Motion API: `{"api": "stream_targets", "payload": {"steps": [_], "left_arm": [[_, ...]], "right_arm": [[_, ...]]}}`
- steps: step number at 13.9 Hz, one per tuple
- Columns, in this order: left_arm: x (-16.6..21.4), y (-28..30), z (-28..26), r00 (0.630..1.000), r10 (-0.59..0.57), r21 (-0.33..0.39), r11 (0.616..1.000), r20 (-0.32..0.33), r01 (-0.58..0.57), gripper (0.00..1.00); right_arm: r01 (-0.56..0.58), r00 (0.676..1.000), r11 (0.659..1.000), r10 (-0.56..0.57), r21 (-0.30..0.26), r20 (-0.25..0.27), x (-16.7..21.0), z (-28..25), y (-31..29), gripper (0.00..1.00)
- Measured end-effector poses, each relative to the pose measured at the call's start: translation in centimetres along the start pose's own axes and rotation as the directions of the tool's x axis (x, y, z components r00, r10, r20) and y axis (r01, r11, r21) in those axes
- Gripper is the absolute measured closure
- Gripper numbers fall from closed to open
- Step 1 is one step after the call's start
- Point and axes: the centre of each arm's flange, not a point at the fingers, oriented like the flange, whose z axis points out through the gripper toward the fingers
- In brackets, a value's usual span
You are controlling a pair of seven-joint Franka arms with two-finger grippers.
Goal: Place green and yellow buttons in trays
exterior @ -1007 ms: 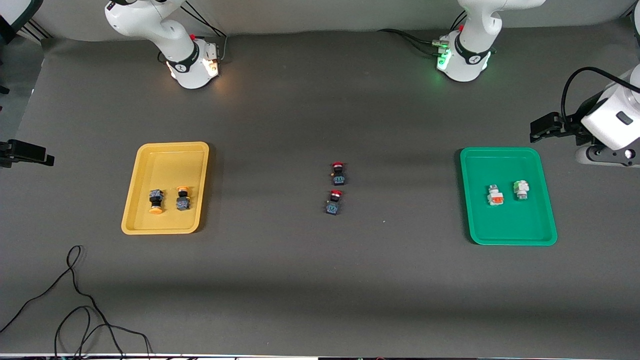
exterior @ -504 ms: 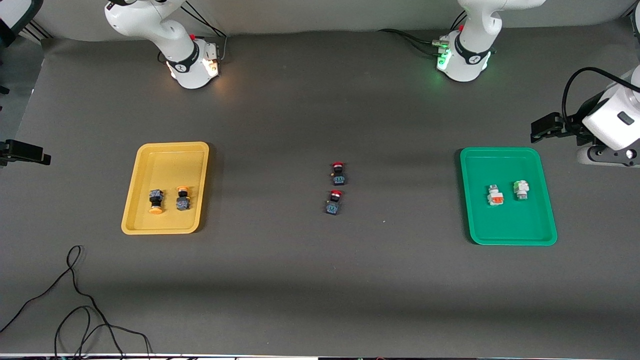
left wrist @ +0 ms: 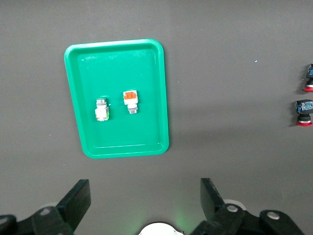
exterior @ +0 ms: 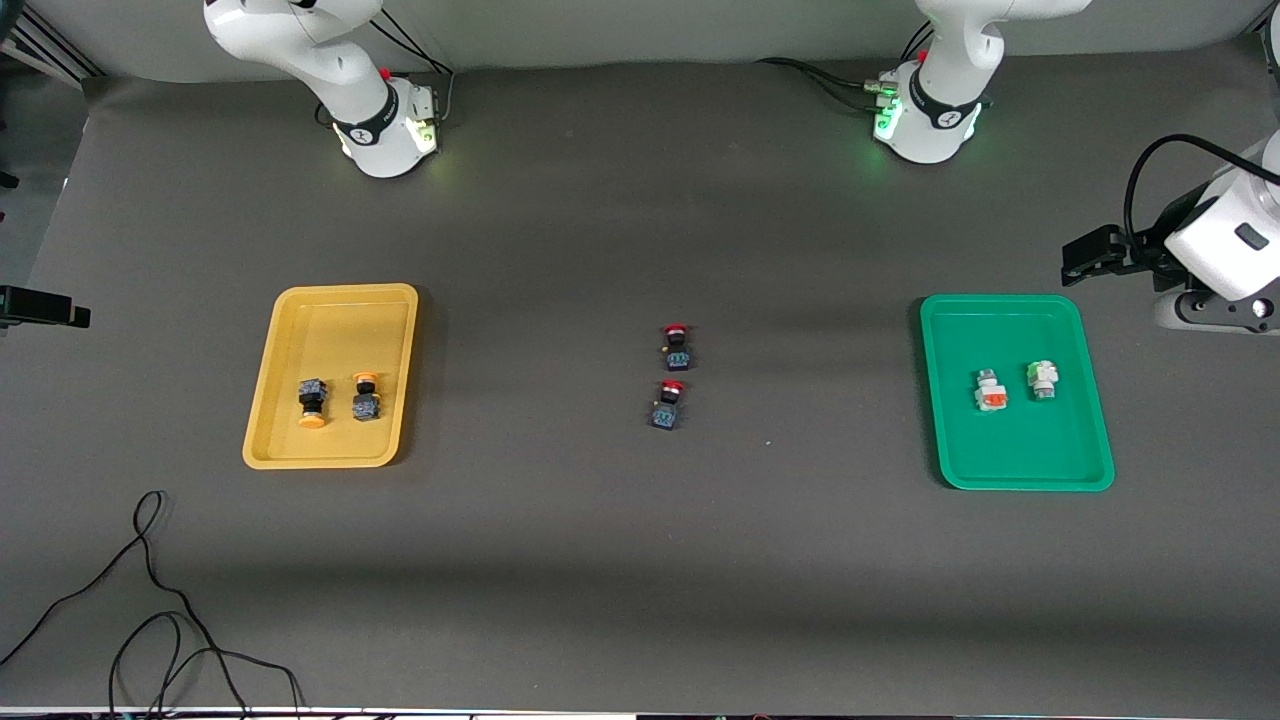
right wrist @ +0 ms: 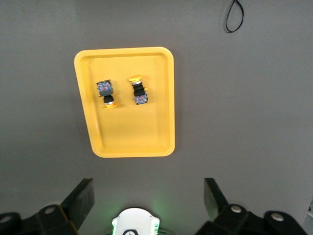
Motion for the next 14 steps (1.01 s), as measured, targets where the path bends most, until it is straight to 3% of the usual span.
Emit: {"api": "stream_targets", "payload": {"steps": [7,11,14], "left_arm": [[0.0,0.0,0.0,1.000,0.000,0.000,1.000,0.000,0.000,0.00],[0.0,0.0,0.0,1.000,0.000,0.000,1.000,0.000,0.000,0.00],[0.0,0.0,0.0,1.000,0.000,0.000,1.000,0.000,0.000,0.00]], "right_arm": [[-0.023,1.000,0.999,0.023,0.022,0.003,-1.5,-0.2,-0.1,0.00],[-0.023,0.998,0.998,0.026,0.051,-0.051,-3.2,1.0,1.2,0.00],[0.002,0.995,1.000,-0.001,0.004,-0.096,-4.4,1.1,0.2,0.00]]}}
